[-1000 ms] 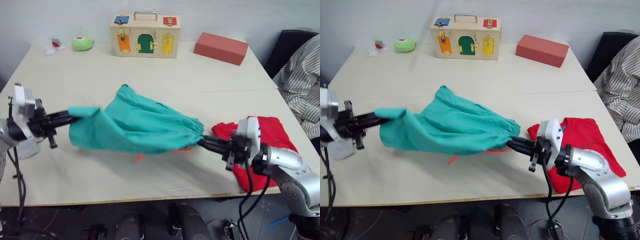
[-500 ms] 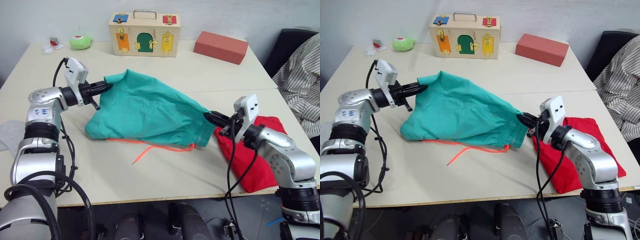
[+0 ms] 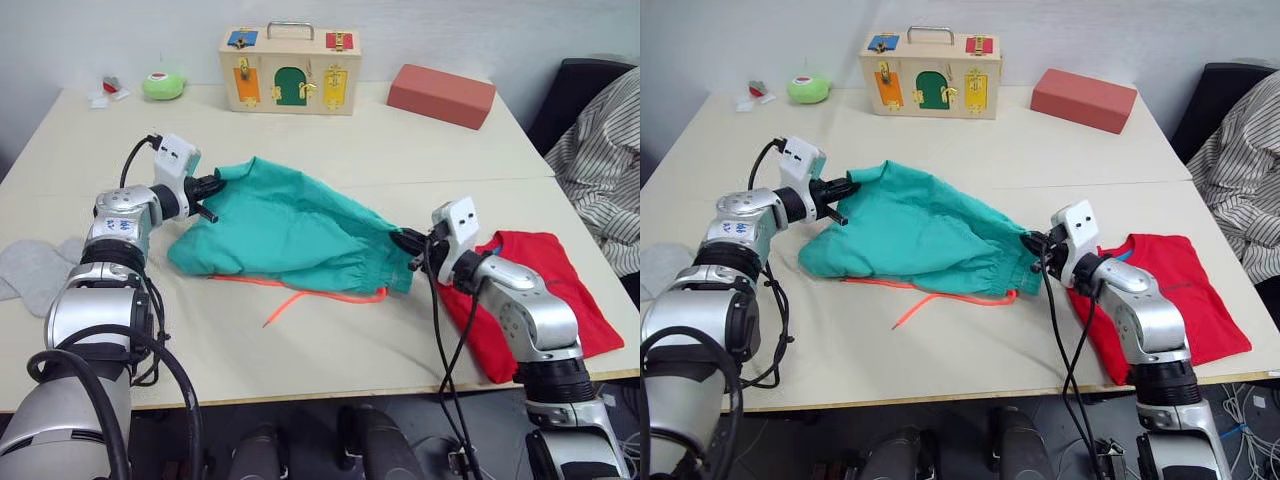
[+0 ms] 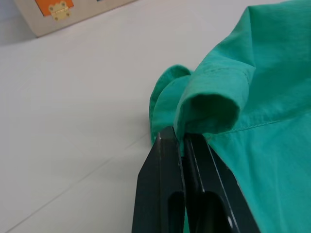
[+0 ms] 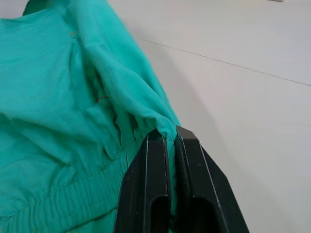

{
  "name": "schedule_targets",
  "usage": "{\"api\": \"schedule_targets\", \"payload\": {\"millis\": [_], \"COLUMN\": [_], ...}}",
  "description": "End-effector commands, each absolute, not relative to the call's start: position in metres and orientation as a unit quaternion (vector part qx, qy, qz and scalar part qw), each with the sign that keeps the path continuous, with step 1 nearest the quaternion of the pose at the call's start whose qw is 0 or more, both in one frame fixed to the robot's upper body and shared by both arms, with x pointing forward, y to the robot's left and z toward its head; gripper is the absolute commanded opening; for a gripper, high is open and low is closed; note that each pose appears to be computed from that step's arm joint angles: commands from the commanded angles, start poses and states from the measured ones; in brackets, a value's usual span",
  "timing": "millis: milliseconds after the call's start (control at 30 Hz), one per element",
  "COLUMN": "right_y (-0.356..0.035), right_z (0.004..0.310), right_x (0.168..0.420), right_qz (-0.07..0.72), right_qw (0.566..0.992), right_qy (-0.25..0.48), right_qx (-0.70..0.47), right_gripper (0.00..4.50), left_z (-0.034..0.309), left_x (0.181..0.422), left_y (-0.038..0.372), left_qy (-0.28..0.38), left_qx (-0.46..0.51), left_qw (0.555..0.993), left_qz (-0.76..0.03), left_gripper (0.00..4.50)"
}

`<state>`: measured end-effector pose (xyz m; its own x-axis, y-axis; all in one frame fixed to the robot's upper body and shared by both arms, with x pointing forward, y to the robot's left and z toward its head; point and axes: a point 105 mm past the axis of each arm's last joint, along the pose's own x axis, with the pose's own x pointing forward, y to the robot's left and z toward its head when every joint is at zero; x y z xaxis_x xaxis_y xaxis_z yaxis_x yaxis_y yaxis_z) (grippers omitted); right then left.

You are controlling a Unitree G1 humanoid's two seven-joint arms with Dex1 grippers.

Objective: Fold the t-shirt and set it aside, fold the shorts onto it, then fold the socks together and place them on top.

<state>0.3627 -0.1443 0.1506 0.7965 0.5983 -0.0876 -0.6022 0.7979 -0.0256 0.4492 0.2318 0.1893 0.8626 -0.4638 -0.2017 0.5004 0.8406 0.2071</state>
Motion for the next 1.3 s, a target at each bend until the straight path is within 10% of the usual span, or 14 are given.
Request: {"api": "schedule_targets", "payload": {"millis": [33,233,400,600,900,1033,1300], "right_y": [-0.156,-0.173,-0.130,-0.082,-0.061,-0.068,-0.070], "right_z": [0.166,0.194,0.191,0.156,0.115,0.110,0.110], "right_x": [0.367,0.360,0.304,0.283,0.310,0.325,0.335], "right_qz": [0.292,0.273,0.451,0.512,0.468,0.445,0.447], "right_qw": [0.956,0.957,0.867,0.831,0.832,0.840,0.830], "right_qy": [0.007,-0.062,-0.076,-0.046,-0.005,0.011,0.010], "right_qx": [-0.020,-0.075,-0.195,-0.212,-0.298,-0.310,-0.334], "right_gripper": [0.56,2.61,4.33,4.38,4.38,3.05,0.21], "left_z": [0.201,0.225,0.242,0.198,0.138,0.131,0.127], "left_x": [0.452,0.447,0.412,0.363,0.349,0.365,0.390], "left_y": [0.242,0.260,0.254,0.239,0.235,0.236,0.231], "left_qy": [0.054,-0.006,-0.085,-0.060,0.009,0.024,0.058], "left_qx": [0.110,0.146,0.265,0.349,0.396,0.415,0.424], "left_qw": [0.969,0.970,0.904,0.792,0.757,0.777,0.798], "left_qz": [-0.217,-0.197,-0.325,-0.497,-0.520,-0.473,-0.425], "left_gripper": [0.47,2.30,3.88,4.18,4.18,4.21,2.00]}}
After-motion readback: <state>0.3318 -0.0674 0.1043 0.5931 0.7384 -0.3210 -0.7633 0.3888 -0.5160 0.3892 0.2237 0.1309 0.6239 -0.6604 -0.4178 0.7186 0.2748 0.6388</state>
